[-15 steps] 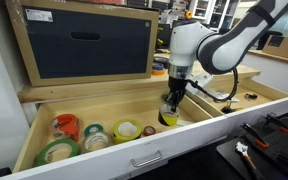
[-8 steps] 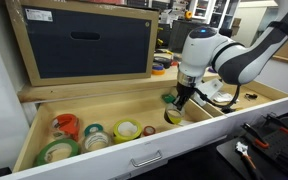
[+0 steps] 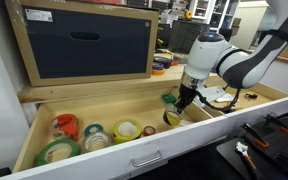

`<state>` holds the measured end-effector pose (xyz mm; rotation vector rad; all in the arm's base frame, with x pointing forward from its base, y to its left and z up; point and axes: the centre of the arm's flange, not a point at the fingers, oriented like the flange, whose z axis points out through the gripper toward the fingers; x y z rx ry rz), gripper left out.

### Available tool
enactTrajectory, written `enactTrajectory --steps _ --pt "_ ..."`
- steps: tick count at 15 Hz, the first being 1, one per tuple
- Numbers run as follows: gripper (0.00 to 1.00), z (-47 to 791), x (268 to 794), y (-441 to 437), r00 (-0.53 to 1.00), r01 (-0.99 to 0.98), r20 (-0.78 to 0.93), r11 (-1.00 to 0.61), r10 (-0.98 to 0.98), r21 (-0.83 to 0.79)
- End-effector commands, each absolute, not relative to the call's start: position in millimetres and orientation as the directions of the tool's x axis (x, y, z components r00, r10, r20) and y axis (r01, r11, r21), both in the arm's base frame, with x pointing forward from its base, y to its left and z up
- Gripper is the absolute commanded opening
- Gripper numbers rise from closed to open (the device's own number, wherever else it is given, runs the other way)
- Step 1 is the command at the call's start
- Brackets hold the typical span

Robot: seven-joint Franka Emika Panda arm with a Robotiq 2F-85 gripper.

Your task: Pick up the yellow and black masking tape and put it in the left drawer

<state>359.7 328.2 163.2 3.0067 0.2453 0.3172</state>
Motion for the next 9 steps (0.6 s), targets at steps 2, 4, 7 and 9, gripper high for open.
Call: enactTrajectory --steps 2,4,7,9 --pt "0.01 166 365 311 0.969 0.049 0.238 -0.998 0.059 0.047" --pt "0.01 163 365 308 0.971 0.025 0.235 -0.999 0.032 0.031" --pt "0.01 155 360 310 0.976 -0.002 0.217 -1.0 -0.002 0.0" --pt "0.01 150 355 315 0.978 -0.008 0.207 -1.0 -0.012 -0.02"
